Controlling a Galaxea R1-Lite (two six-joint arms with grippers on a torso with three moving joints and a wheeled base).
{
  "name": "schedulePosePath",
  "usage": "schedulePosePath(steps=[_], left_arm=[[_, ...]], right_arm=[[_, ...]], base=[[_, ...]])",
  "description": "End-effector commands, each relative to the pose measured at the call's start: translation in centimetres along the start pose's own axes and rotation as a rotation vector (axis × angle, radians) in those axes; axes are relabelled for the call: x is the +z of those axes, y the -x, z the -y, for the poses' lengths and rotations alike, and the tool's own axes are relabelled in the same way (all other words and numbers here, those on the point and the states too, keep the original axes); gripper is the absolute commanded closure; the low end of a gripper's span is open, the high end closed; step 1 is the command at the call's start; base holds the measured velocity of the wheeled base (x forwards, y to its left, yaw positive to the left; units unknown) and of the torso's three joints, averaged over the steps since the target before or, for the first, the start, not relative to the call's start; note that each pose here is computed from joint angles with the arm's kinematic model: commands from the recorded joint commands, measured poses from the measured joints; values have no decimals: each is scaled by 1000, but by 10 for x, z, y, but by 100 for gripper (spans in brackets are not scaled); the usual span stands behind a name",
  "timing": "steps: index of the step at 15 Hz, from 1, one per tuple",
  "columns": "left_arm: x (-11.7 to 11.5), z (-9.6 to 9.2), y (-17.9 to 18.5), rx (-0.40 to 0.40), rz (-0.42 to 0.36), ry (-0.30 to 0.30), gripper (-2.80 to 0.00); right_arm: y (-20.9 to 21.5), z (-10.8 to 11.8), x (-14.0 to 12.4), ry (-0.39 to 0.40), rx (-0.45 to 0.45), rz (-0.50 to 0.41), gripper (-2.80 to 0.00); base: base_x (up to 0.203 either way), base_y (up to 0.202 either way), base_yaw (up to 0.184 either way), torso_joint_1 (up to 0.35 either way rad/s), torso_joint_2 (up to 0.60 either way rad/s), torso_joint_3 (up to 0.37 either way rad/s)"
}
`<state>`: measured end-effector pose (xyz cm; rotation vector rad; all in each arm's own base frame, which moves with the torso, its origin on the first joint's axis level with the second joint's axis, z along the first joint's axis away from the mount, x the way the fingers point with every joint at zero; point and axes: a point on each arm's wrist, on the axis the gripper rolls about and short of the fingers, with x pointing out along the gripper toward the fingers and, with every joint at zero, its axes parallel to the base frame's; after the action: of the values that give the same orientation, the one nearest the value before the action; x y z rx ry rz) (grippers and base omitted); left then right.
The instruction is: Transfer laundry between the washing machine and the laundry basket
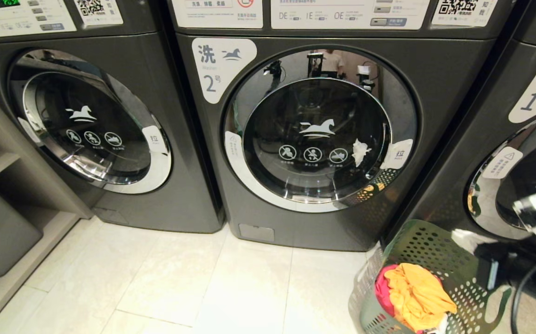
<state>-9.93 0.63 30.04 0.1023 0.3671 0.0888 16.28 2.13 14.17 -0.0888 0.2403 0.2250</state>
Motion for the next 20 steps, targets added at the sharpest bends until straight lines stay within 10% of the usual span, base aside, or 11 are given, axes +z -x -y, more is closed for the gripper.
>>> schedulePosePath(steps=[1,5,9,14,20], left_arm=[[-16,25,0,18,-36,41,0],[-77,41,-55,23,-124,-51,0],[-129,38,-127,144,-121,-70,0],[-160,38,-159,199,-79,-95,0],[-164,41,-162,-125,21,-136,0]], right_arm=[[54,-7,-22,9,-11,78,0],[104,-15,-57,5,-28,30,0],[143,-22,-101,-4,-48,-218,0],[146,-21,-98,-51,-244,-213,0],[147,-22,-99,-88,-241,-86,0]], base=[[0,0,0,0,0,0],[0,0,0,0,0,0],[0,0,0,0,0,0],[0,0,0,0,0,0],[0,0,0,0,0,0]])
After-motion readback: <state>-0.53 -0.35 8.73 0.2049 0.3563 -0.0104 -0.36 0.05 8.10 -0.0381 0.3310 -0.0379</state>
